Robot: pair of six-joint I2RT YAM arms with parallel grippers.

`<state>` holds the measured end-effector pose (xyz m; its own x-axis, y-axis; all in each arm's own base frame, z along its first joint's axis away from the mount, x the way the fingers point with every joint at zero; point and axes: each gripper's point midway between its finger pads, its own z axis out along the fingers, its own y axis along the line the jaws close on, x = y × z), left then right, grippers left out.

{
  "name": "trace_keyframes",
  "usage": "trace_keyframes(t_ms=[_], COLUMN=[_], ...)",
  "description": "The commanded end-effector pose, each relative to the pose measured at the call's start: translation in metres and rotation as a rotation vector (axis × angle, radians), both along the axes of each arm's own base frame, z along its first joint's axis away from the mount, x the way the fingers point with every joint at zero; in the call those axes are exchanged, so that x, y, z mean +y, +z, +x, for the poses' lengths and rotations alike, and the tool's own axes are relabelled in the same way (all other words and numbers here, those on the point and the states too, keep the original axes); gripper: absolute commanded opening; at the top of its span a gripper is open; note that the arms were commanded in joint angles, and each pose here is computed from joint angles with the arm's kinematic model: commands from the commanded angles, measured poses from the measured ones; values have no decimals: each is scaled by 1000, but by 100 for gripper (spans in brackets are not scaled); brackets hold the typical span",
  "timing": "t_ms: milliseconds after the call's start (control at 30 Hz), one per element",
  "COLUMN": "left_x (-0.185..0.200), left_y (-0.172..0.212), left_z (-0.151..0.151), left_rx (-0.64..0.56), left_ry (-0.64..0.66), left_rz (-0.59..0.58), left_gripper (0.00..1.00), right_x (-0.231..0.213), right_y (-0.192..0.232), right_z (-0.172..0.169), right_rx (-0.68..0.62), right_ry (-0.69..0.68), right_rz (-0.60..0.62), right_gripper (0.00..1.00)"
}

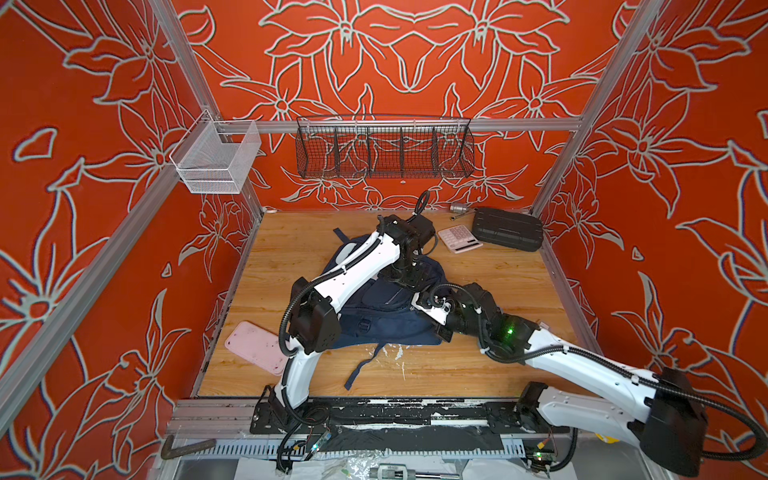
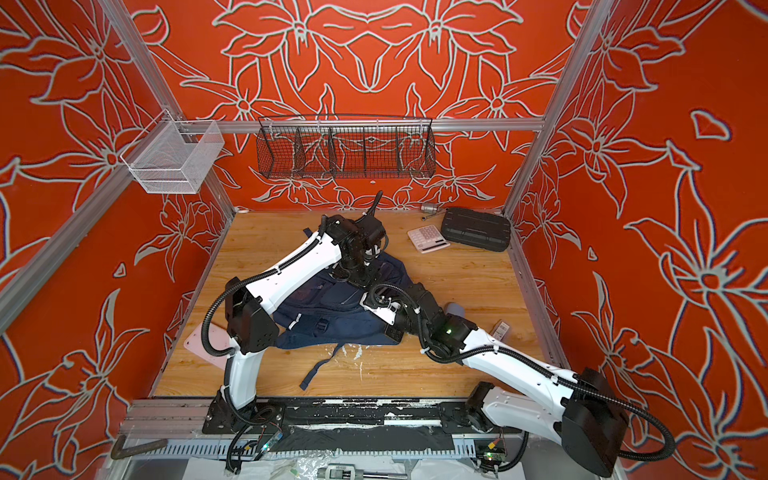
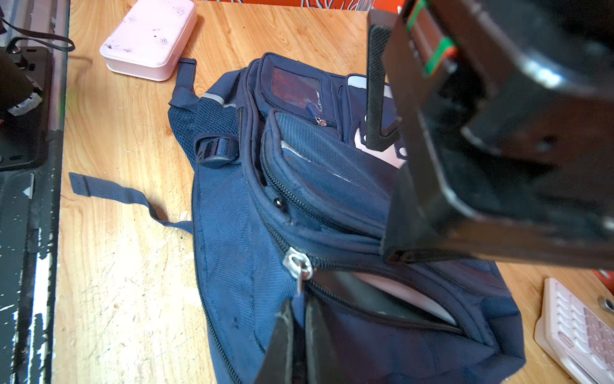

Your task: Pack the student bag

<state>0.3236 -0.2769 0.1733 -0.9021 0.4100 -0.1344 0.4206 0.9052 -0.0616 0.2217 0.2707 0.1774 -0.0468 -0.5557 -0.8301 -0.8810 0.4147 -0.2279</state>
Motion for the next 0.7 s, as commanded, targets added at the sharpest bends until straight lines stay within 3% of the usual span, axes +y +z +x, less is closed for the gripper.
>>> trace_keyframes(t_ms=[0, 267, 667], left_x=[21, 32, 26], left_y=[5, 2, 5], left_z=[0, 5, 12], left_rx=[-14, -32, -47], left_ry=[38, 87, 215], left_rz=[38, 70, -36], left_gripper=[82, 87, 92], right_x=[7, 8, 12], right_y=[31, 32, 29], right_z=[0, 1, 0], right_rx=[-73, -80, -65], right_ry=[33, 34, 54], right_rz=[84, 84, 79], right_gripper=[0, 0, 0])
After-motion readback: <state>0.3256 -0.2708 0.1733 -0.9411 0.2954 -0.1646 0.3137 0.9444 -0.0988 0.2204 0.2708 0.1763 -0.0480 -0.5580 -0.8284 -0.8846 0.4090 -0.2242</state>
